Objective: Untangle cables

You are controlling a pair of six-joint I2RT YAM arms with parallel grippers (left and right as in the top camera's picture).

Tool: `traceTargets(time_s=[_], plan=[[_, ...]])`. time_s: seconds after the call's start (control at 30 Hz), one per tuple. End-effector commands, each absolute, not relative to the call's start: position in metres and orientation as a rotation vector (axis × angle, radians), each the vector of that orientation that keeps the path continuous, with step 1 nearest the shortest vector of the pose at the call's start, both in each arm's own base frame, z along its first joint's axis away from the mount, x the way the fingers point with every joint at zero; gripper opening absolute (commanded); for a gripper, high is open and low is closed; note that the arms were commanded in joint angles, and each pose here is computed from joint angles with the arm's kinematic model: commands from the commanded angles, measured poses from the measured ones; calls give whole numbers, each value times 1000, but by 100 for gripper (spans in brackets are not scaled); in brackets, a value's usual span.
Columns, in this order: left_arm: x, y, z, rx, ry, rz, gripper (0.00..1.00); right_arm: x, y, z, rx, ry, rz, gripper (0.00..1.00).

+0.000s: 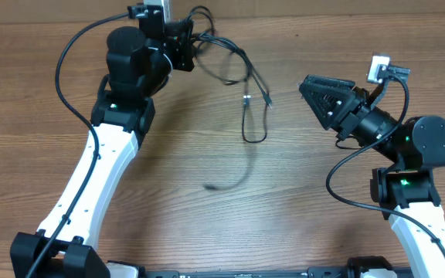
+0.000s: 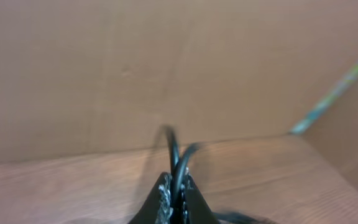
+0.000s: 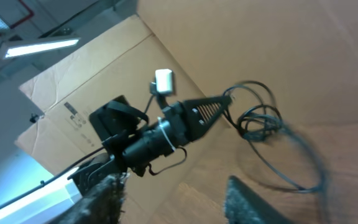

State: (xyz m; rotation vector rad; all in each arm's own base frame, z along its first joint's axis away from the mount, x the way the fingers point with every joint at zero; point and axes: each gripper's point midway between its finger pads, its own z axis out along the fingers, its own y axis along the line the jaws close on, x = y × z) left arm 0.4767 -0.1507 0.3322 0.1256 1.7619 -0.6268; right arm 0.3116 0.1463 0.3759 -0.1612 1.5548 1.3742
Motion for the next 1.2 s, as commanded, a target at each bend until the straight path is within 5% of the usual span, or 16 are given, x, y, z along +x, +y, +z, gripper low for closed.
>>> traceTargets(time_s=[0.0,0.07,0.27,0.8,1.17], plan=[[456,-176,362,306,1661,-771,4,315,141,382,-153,1536,1318,78],[449,-184,372,366,1615,-817,4,317,141,381,-143,1540,1316,86],[436,-196,387,464,1538,-882,4,318,140,379,-132,1545,1312,91],[400,-219,409,691,1391,-1033,4,361,137,317,-1,1717,1288,88],[386,-237,410,746,1366,-1079,4,363,137,315,-3,1717,1287,85]])
